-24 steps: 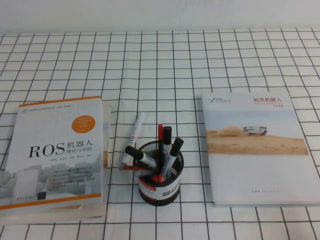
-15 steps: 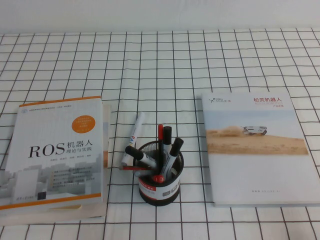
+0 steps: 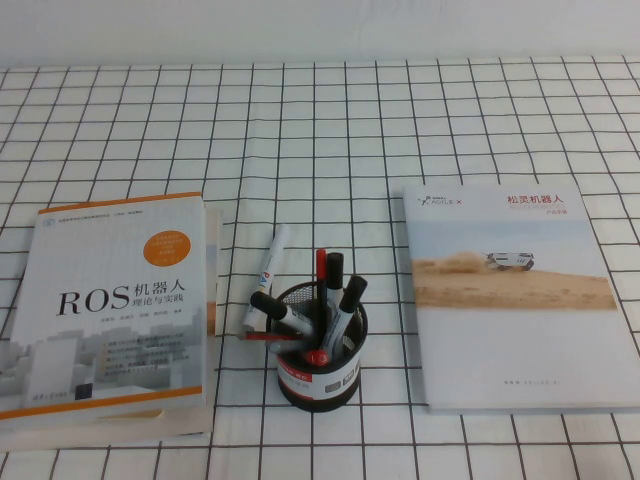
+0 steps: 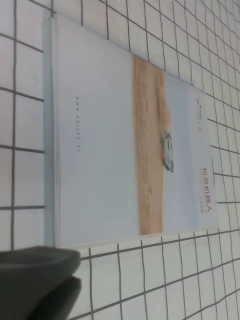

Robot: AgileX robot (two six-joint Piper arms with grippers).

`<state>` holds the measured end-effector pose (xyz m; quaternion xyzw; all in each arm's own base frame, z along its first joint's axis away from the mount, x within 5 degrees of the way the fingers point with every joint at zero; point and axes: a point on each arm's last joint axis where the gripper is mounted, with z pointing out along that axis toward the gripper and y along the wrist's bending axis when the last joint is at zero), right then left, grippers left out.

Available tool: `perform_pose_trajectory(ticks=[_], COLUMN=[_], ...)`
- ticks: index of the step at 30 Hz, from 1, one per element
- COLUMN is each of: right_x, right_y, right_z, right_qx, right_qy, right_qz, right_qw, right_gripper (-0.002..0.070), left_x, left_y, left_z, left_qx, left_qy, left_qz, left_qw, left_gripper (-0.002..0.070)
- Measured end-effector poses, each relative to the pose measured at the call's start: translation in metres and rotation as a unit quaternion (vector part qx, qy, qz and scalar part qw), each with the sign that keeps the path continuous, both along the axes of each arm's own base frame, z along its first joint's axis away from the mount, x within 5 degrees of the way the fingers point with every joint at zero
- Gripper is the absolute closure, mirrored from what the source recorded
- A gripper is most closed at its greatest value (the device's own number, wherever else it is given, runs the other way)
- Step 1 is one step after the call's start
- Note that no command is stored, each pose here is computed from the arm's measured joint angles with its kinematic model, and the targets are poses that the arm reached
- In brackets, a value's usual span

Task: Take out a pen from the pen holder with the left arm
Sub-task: 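Take a marker out of the pen holder and lay it on the table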

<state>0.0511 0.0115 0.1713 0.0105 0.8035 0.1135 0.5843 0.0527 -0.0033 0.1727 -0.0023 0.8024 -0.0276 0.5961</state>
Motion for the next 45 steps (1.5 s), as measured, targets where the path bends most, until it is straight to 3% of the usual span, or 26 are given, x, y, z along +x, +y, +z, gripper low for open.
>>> perform_pose_trajectory(ticks=[5,12,17,29,38,45], right_x=[0.000,0.000,0.000,0.000,0.000,0.000], right_y=[0.000,0.000,0.000,0.000,0.000,0.000], right_z=[0.000,0.000,0.000,0.000,0.000,0.000], right_qx=[0.000,0.000,0.000,0.000,0.000,0.000], right_qy=[0.000,0.000,0.000,0.000,0.000,0.000], right_qz=[0.000,0.000,0.000,0.000,0.000,0.000], right_qw=[1.000,1.000,1.000,1.000,1.000,1.000], right_gripper=[0.0688,0.0689,0.0689,0.0689,0.0689,0.0689], left_x=[0.001,0.003,0.003,0.005,0.040,0.087], left_y=[0.000,-0.003,-0.002,-0.001,-0.004,-0.004], left_z=[0.002,0.014,0.018,0.035,0.106,0.128], left_qx=[-0.014,-0.188,-0.222,-0.229,-0.142,-0.084], left_qy=[-0.013,-0.064,-0.088,-0.108,-0.043,-0.003], left_qz=[0.002,0.026,0.032,0.032,0.013,0.006], left_qw=[1.000,0.980,0.971,0.967,0.989,0.996], left_gripper=[0.0677,0.0677,0.0677,0.0677,0.0677,0.0677])
